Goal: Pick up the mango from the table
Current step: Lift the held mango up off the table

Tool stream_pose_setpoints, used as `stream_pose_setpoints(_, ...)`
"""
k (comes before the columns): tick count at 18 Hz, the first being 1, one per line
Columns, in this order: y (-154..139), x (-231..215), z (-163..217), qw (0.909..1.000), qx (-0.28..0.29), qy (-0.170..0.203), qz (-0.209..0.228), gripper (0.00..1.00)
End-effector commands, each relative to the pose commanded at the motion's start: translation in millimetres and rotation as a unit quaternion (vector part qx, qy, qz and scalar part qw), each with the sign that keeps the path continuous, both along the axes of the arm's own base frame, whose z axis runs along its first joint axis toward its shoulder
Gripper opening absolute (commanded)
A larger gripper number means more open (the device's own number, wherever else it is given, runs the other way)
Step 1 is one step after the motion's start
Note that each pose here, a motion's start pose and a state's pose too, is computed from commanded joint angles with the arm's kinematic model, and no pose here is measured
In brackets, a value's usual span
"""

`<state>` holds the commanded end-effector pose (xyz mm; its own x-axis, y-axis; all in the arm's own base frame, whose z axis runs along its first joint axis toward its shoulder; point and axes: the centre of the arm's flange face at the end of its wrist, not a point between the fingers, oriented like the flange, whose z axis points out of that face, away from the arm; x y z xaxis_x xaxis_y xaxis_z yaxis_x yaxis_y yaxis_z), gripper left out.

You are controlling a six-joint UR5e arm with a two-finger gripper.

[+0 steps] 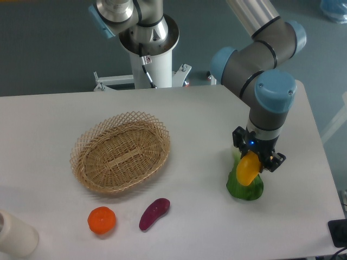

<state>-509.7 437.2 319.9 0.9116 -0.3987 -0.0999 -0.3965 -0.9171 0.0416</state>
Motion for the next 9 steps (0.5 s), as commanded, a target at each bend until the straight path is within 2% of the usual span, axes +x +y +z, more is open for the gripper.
stream_pose_setpoints(9, 0.0, 3.1, -7.1, 1.0, -0.003, -0.002, 0.0, 0.61)
